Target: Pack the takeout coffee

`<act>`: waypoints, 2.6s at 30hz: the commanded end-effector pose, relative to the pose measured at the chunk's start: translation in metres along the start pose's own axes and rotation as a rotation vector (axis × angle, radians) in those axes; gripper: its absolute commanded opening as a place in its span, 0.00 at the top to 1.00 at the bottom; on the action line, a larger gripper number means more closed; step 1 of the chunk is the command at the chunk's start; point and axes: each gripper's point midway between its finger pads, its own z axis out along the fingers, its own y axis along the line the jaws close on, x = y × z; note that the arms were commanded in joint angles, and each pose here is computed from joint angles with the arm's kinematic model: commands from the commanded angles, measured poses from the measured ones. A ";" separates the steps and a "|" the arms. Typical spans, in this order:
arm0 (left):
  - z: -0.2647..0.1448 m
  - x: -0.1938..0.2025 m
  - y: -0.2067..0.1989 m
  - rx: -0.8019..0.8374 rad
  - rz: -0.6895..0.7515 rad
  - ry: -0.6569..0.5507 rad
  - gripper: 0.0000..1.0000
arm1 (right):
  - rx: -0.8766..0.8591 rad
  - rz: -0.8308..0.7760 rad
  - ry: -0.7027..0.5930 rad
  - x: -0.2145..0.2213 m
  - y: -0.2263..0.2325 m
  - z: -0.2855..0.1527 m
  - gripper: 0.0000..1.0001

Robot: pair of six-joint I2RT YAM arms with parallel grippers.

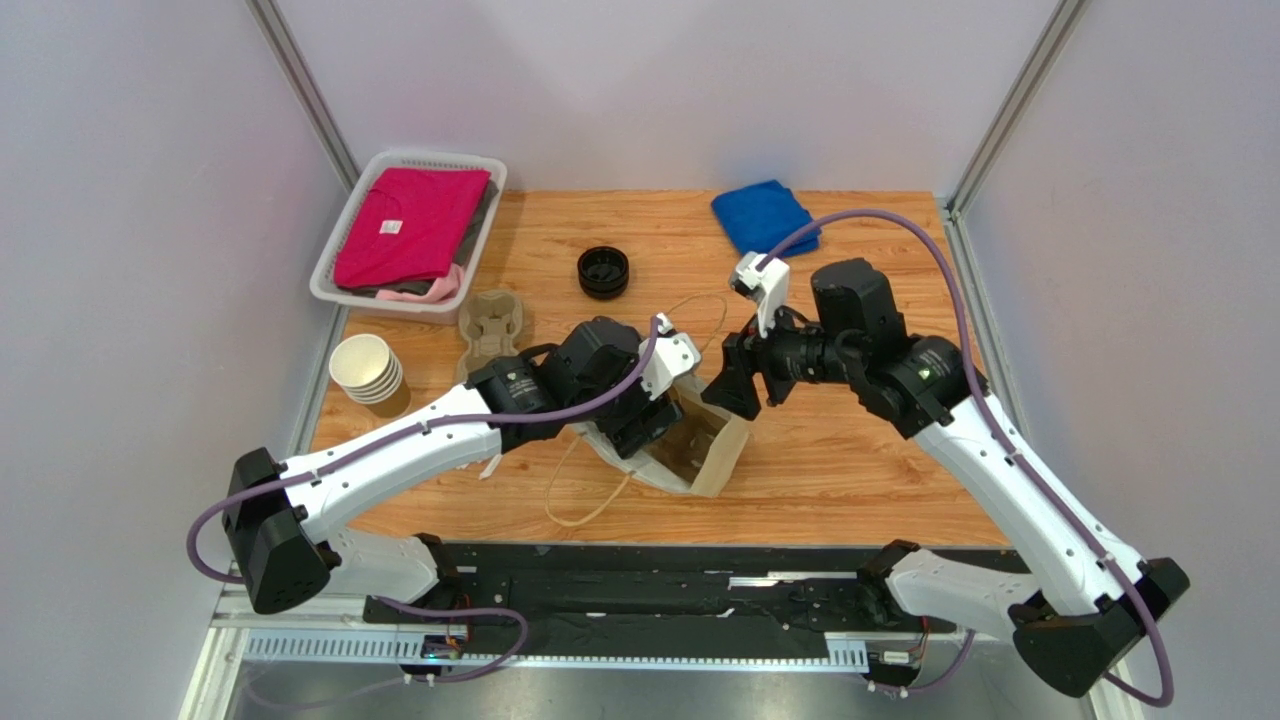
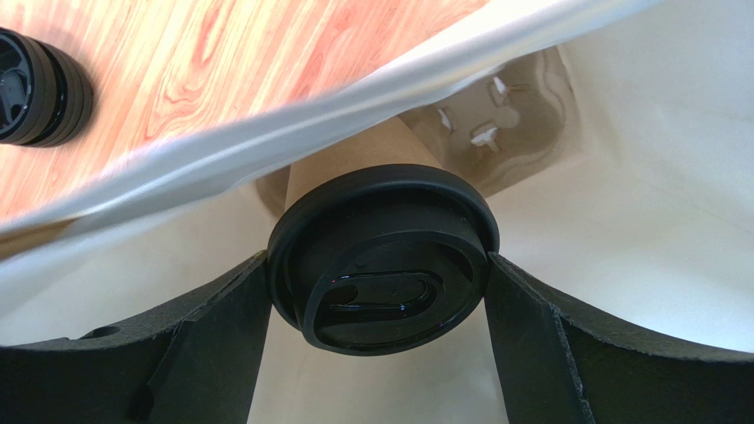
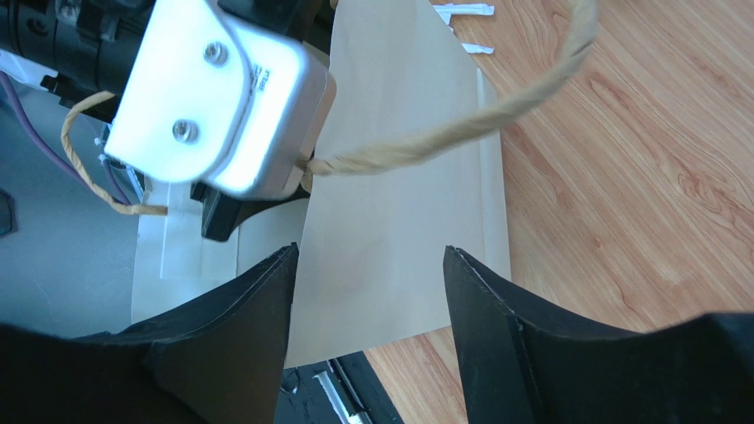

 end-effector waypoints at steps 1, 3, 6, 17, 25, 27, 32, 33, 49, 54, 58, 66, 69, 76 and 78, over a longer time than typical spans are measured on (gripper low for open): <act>-0.005 -0.009 0.004 -0.024 0.015 -0.047 0.76 | -0.059 -0.032 -0.060 -0.030 0.009 0.006 0.34; -0.005 -0.008 0.004 -0.025 0.009 -0.045 0.76 | -0.077 -0.041 -0.049 -0.031 0.010 0.012 0.34; -0.006 -0.007 0.005 -0.036 -0.001 -0.045 0.76 | -0.095 -0.072 -0.038 -0.031 0.016 0.019 0.34; -0.016 0.003 0.009 -0.058 -0.033 -0.061 0.76 | 0.032 -0.112 -0.024 -0.028 0.001 0.033 0.68; -0.037 -0.003 0.027 -0.138 -0.082 -0.127 0.75 | 0.010 -0.157 -0.055 -0.023 0.010 0.017 1.00; -0.040 -0.005 0.031 -0.157 -0.091 -0.134 0.78 | 0.010 -0.192 -0.062 -0.021 0.015 0.013 1.00; -0.038 -0.001 0.037 -0.195 -0.094 -0.133 0.80 | 0.017 -0.299 -0.097 -0.011 0.028 0.004 1.00; -0.035 0.003 0.037 -0.198 -0.097 -0.123 0.80 | 0.023 -0.315 -0.087 -0.005 0.029 0.006 1.00; -0.004 0.012 0.019 -0.129 -0.012 -0.136 0.83 | 0.119 -0.275 -0.056 -0.003 0.016 0.012 0.88; -0.006 0.011 0.018 -0.126 -0.021 -0.132 0.83 | 0.097 -0.212 -0.071 -0.022 0.019 0.014 0.42; -0.009 0.011 0.017 -0.123 -0.038 -0.138 0.83 | 0.075 -0.201 -0.067 -0.030 0.022 0.020 0.40; -0.010 0.016 0.019 -0.137 -0.047 -0.123 0.83 | 0.019 -0.213 -0.062 -0.042 0.030 0.032 0.26; -0.012 0.017 0.018 -0.135 -0.052 -0.125 0.83 | -0.017 -0.222 -0.038 -0.035 0.034 0.036 0.26; -0.014 0.021 0.019 -0.131 -0.067 -0.116 0.84 | 0.064 -0.267 -0.003 -0.028 0.013 0.053 0.31; -0.015 0.022 0.020 -0.129 -0.072 -0.115 0.84 | 0.068 -0.270 0.010 -0.023 0.011 0.057 0.39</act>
